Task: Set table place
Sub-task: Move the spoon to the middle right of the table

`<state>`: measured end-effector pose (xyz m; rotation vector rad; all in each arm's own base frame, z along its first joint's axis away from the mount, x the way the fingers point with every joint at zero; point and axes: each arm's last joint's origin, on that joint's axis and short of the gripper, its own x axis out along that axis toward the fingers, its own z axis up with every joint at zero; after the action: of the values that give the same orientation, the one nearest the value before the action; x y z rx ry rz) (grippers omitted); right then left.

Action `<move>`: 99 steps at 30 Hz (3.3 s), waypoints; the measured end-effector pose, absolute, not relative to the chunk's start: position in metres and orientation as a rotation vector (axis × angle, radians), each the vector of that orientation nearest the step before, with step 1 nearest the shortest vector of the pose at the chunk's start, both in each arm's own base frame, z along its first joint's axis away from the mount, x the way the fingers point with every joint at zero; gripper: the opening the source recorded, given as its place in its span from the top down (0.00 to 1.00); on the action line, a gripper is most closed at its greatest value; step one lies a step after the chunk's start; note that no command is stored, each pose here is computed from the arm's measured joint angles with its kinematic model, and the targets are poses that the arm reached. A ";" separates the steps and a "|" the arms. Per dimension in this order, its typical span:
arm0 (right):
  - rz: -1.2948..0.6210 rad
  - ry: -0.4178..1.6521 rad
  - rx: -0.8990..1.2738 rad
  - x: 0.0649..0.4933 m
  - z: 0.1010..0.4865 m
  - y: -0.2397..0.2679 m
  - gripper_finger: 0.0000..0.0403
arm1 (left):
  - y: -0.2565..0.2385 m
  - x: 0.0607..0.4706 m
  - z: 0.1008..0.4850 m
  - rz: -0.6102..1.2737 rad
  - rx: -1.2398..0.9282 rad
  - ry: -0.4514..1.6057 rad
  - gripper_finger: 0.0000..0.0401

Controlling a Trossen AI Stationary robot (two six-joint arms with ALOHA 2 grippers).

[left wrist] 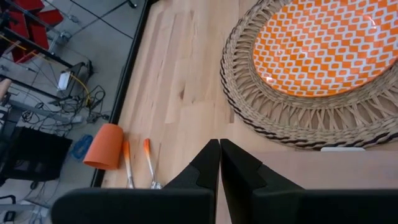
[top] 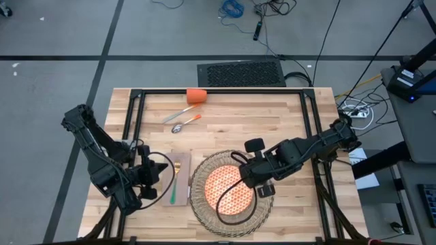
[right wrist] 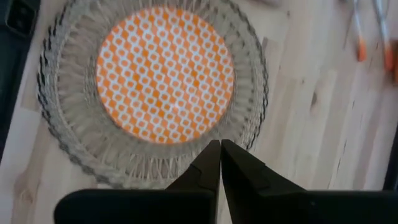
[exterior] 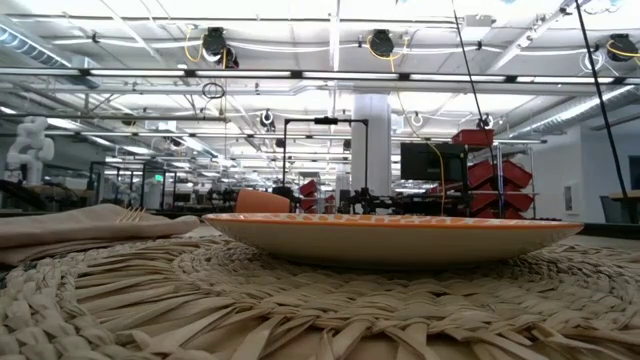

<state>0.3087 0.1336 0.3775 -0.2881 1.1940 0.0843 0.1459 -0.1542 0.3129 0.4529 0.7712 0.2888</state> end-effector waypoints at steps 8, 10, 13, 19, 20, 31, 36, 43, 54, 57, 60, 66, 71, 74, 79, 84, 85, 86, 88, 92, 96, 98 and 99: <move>0.015 1.250 -0.413 0.351 0.338 0.110 0.99 | -0.149 0.148 0.310 0.306 0.349 0.854 1.00; 0.013 1.316 -0.451 0.371 0.308 0.092 0.96 | -0.140 0.148 0.303 0.374 0.316 0.925 1.00; 0.056 1.359 -0.484 0.402 0.261 0.061 0.87 | -0.126 0.144 0.288 0.501 0.324 0.987 1.00; 0.041 1.372 -0.460 0.441 0.211 -0.015 0.63 | -0.107 0.127 0.260 0.622 0.246 1.079 0.86; 0.031 1.357 -0.457 0.444 0.210 -0.028 0.60 | -0.104 0.123 0.257 0.632 0.230 1.085 0.82; 0.065 0.898 -0.392 0.478 0.228 -0.108 0.53 | -0.060 0.084 0.257 0.684 -0.020 0.872 0.66; 0.058 0.812 -0.409 0.493 0.217 -0.117 0.53 | -0.051 0.078 0.263 0.657 -0.081 0.785 0.66; 0.081 0.927 -0.384 0.525 0.191 -0.128 0.54 | -0.052 0.079 0.263 0.646 -0.066 0.775 0.66; 0.005 0.924 -0.293 0.529 0.176 -0.155 0.54 | -0.056 0.082 0.257 0.628 -0.059 0.775 0.66; 0.012 0.886 -0.226 0.530 0.178 -0.159 0.54 | -0.056 0.083 0.254 0.625 -0.064 0.778 0.66; 0.005 0.829 -0.138 0.530 0.181 -0.168 0.54 | -0.058 0.084 0.249 0.620 -0.073 0.774 0.66; 0.026 0.788 -0.065 0.528 0.182 -0.180 0.54 | -0.061 0.086 0.237 0.607 -0.096 0.777 0.66; 0.030 0.822 0.006 0.526 0.164 -0.187 0.54 | -0.062 0.087 0.235 0.602 -0.108 0.774 0.66; 0.032 0.843 0.016 0.527 0.154 -0.188 0.54 | -0.062 0.088 0.235 0.600 -0.111 0.772 0.66; 0.034 0.850 0.023 0.528 0.147 -0.189 0.55 | -0.062 0.088 0.235 0.601 -0.110 0.770 0.66; 0.025 0.837 0.023 0.528 0.148 -0.191 0.61 | -0.062 0.088 0.236 0.605 -0.107 0.748 0.66; 0.024 0.837 0.027 0.528 0.148 -0.191 0.61 | -0.062 0.088 0.236 0.604 -0.108 0.746 0.66; 0.023 0.837 0.028 0.528 0.148 -0.191 0.61 | -0.062 0.088 0.236 0.604 -0.110 0.744 0.66; 0.021 0.833 0.030 0.528 0.148 -0.191 0.61 | -0.063 0.089 0.236 0.602 -0.114 0.740 0.66; 0.018 0.832 0.031 0.529 0.148 -0.190 0.61 | -0.064 0.090 0.236 0.592 -0.111 0.735 0.66; 0.010 0.830 0.033 0.529 0.148 -0.191 0.61 | -0.064 0.090 0.237 0.594 -0.107 0.716 0.67; 0.010 0.830 0.033 0.529 0.148 -0.191 0.61 | -0.065 0.090 0.241 0.584 -0.104 0.681 0.67; 0.009 0.829 0.033 0.529 0.148 -0.191 0.61 | -0.065 0.089 0.244 0.572 -0.104 0.660 0.67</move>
<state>0.5287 -0.1913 0.1485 0.0334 0.8293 0.0095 0.0894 -0.0655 0.2443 -0.1035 0.6602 0.5723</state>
